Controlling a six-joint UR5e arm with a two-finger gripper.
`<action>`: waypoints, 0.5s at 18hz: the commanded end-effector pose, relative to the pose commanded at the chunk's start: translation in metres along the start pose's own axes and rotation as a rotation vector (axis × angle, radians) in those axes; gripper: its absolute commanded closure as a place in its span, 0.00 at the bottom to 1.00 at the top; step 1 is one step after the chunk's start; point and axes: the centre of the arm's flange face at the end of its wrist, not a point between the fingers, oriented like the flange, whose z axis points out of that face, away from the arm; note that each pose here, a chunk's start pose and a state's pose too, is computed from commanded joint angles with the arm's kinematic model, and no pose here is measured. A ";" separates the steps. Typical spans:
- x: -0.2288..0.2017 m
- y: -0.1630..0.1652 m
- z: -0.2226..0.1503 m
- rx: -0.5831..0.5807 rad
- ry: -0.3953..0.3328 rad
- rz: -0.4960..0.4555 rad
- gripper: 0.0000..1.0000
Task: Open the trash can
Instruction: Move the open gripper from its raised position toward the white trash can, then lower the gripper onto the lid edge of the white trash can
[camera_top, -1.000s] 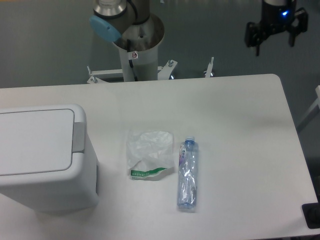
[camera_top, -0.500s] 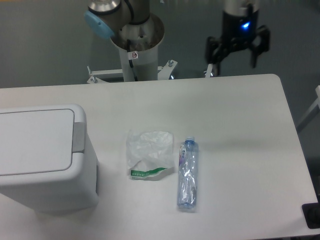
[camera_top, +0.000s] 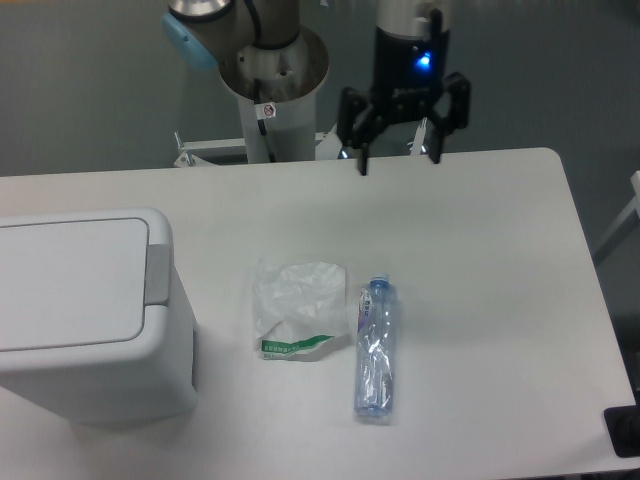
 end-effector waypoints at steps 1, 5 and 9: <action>0.004 -0.002 0.003 0.008 0.011 -0.006 0.00; 0.030 -0.010 0.027 0.006 0.037 -0.011 0.00; 0.061 -0.016 0.050 0.006 0.064 0.001 0.00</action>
